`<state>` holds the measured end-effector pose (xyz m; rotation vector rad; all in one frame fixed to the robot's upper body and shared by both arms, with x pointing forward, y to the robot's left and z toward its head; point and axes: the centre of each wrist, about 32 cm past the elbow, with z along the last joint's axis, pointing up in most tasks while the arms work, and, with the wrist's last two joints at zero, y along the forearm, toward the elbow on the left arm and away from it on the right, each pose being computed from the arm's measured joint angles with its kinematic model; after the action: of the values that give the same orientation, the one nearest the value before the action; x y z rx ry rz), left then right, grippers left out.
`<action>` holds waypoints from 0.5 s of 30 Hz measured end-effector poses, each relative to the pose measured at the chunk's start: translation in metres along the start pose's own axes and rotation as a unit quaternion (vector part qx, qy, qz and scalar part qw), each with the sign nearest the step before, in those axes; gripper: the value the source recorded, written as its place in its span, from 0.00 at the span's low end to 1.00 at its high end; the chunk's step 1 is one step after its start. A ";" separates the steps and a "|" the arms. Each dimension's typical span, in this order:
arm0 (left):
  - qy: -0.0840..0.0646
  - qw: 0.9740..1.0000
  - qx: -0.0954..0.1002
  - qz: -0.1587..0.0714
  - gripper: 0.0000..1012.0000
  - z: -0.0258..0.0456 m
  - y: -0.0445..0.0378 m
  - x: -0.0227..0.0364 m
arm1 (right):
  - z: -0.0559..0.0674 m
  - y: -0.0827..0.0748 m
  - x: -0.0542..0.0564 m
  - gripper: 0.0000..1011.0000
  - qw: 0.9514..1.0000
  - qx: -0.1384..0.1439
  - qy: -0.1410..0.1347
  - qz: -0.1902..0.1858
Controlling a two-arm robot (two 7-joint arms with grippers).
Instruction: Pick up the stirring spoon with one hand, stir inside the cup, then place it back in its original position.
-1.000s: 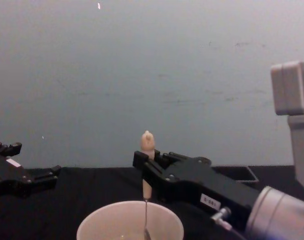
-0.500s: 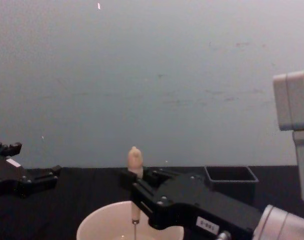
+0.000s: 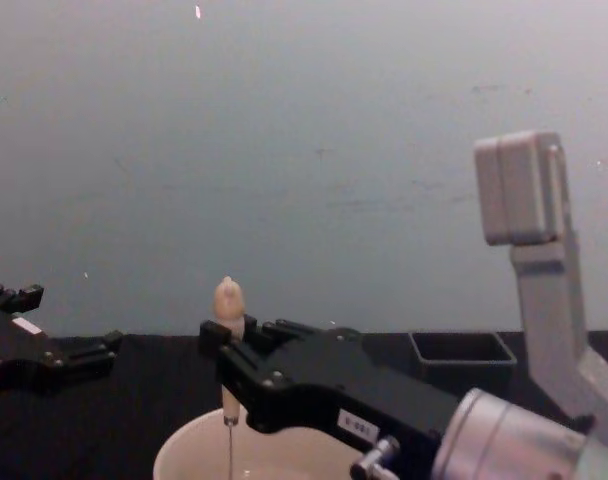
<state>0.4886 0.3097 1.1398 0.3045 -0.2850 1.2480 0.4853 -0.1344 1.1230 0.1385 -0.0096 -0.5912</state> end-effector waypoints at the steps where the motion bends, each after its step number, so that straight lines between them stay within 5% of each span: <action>1: 0.000 1.000 0.000 0.000 0.99 0.0000 0.0000 0.0000 | 0.000 0.001 0.001 0.18 1.000 0.000 -0.001 -0.002; 15: 0.000 1.000 0.000 0.000 0.99 0.0000 0.0000 0.0000 | 0.000 0.009 0.019 0.18 0.999 0.002 -0.012 -0.040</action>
<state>0.4886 0.3097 1.1398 0.3045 -0.2850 1.2479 0.5061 -0.1377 1.1235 0.1371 -0.0286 -0.6736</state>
